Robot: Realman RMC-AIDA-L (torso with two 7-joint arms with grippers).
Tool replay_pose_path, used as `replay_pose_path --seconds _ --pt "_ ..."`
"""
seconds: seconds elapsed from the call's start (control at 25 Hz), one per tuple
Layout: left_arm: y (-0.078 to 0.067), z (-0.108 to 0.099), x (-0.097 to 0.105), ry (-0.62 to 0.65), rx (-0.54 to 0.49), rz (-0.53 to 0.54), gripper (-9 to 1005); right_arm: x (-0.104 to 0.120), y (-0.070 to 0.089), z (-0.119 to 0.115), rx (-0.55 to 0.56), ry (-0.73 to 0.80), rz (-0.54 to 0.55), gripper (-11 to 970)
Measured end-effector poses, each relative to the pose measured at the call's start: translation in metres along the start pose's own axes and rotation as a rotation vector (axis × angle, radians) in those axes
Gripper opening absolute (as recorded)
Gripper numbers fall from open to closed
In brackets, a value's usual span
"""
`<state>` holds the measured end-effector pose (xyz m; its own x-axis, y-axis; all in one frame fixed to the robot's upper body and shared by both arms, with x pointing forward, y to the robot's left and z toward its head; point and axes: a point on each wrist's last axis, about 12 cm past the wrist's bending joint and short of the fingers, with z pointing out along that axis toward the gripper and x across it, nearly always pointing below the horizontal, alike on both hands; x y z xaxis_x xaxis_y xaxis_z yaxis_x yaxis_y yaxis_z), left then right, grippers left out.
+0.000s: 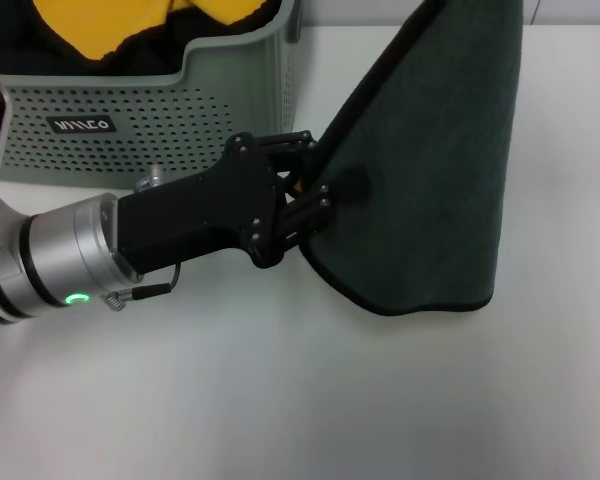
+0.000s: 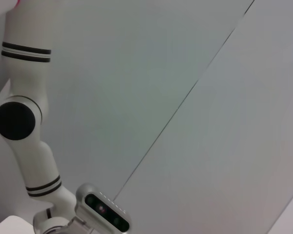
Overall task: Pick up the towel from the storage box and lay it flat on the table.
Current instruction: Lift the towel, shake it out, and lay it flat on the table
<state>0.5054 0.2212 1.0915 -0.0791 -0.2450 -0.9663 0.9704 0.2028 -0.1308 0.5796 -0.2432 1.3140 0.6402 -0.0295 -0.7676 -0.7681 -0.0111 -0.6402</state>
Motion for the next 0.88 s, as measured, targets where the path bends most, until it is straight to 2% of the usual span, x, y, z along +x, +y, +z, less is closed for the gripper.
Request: replay_pose_path --seconds 0.48,0.88 --pt "-0.005 -0.007 0.005 0.018 -0.009 -0.017 291 -0.005 0.0 -0.017 0.068 0.017 -0.024 15" --pt "-0.007 -0.005 0.01 0.036 0.004 -0.016 289 -0.006 -0.001 -0.017 0.07 0.016 -0.037 15"
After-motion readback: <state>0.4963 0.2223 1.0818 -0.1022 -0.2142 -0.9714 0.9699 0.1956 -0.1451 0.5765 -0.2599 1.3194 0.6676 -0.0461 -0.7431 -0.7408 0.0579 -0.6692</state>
